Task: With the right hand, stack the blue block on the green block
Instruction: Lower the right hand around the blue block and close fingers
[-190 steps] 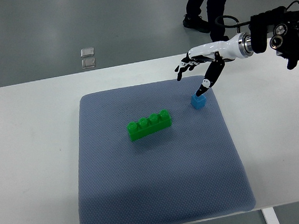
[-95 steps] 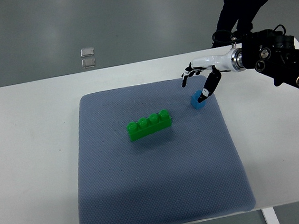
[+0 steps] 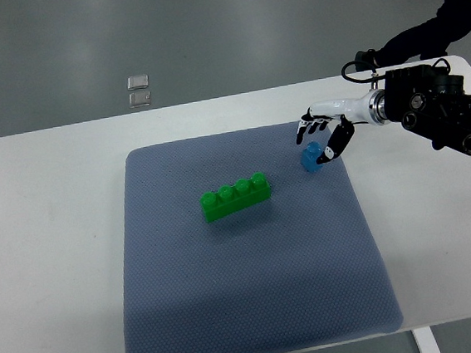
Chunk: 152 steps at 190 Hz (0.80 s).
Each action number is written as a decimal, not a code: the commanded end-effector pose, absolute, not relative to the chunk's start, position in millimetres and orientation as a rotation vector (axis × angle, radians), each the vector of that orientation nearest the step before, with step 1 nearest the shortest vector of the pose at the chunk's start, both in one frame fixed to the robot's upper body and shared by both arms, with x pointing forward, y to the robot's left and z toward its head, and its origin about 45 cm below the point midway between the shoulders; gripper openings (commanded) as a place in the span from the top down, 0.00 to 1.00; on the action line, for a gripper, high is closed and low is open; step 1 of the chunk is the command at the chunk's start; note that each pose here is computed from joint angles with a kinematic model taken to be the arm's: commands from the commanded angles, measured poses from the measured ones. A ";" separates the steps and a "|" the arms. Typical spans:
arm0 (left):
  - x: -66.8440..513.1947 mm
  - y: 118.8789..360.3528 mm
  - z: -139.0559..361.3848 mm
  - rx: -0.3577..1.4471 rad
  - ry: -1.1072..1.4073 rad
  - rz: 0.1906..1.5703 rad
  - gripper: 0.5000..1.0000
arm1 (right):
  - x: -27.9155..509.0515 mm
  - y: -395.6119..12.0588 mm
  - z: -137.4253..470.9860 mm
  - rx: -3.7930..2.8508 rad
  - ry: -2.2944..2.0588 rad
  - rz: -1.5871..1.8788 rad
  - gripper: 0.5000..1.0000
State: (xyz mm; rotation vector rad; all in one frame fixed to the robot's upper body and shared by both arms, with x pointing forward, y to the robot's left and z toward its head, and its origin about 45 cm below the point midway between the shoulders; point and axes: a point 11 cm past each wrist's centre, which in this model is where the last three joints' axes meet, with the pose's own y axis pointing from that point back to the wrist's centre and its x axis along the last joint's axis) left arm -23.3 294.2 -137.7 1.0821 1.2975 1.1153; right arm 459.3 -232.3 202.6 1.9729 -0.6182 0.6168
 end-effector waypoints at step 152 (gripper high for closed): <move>-23.3 296.2 -137.8 1.087 1.295 1.120 0.00 | 457.5 -222.4 192.1 1.970 -0.604 0.634 0.46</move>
